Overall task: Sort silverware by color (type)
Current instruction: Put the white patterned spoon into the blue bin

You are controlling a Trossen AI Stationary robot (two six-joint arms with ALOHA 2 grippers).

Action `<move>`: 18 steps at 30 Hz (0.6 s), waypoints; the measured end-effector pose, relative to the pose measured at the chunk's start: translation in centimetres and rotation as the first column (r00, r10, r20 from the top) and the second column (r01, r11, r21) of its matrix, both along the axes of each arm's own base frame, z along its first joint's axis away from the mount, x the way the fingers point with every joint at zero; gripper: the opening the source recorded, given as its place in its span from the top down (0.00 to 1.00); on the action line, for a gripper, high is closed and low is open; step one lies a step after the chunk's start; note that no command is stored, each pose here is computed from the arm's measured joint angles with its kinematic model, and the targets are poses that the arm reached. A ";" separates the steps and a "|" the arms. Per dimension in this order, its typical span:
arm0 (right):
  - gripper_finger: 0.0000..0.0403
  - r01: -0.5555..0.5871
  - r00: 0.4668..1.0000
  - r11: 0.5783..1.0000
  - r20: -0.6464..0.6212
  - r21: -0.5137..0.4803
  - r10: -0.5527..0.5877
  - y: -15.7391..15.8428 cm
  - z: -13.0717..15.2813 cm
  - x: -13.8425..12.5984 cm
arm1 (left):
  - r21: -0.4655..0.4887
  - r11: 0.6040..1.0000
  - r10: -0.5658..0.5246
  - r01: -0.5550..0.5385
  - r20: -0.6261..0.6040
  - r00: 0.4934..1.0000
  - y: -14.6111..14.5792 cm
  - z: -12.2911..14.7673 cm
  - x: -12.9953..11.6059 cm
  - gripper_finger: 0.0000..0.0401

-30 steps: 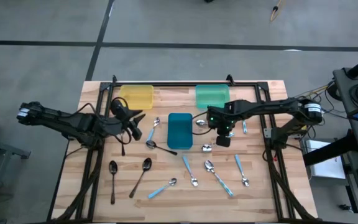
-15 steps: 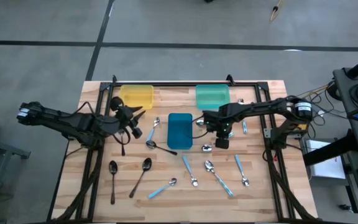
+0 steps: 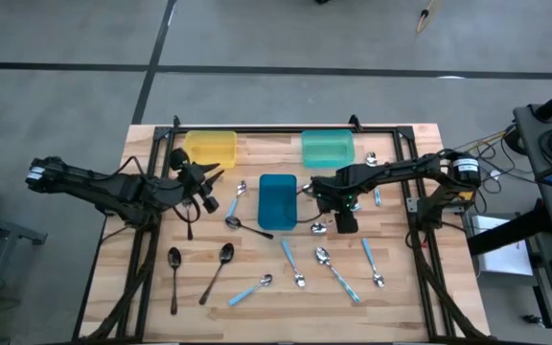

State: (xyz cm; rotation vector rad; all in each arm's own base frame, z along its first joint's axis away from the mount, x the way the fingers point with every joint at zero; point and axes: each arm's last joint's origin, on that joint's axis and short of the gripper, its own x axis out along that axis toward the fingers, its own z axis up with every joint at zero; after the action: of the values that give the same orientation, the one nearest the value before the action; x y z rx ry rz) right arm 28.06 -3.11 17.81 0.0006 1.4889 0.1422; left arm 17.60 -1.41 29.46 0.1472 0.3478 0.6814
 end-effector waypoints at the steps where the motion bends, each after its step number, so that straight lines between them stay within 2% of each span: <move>1: 0.58 -0.018 1.000 1.000 0.006 -0.001 0.018 0.2 0.0 0.1 | 0.000 1.000 0.000 0.000 0.000 1.000 0.0 0.0 0.0 0.81; 10: 0.58 -0.039 0.995 0.999 0.093 -0.016 0.040 1.5 0.0 1.0 | 0.006 1.000 -0.002 0.002 -0.005 1.000 0.0 0.0 0.0 0.81; 18: 0.61 -0.060 0.993 0.993 0.094 -0.098 0.069 2.3 -0.3 1.0 | -0.011 1.000 0.002 -0.002 0.013 1.000 -0.1 -0.1 0.3 0.81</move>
State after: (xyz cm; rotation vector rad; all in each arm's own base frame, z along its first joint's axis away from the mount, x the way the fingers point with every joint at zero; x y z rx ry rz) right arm 29.06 -0.77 17.48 -0.1302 1.3980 0.1216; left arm 17.88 -1.47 29.40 0.1317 0.3391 0.6822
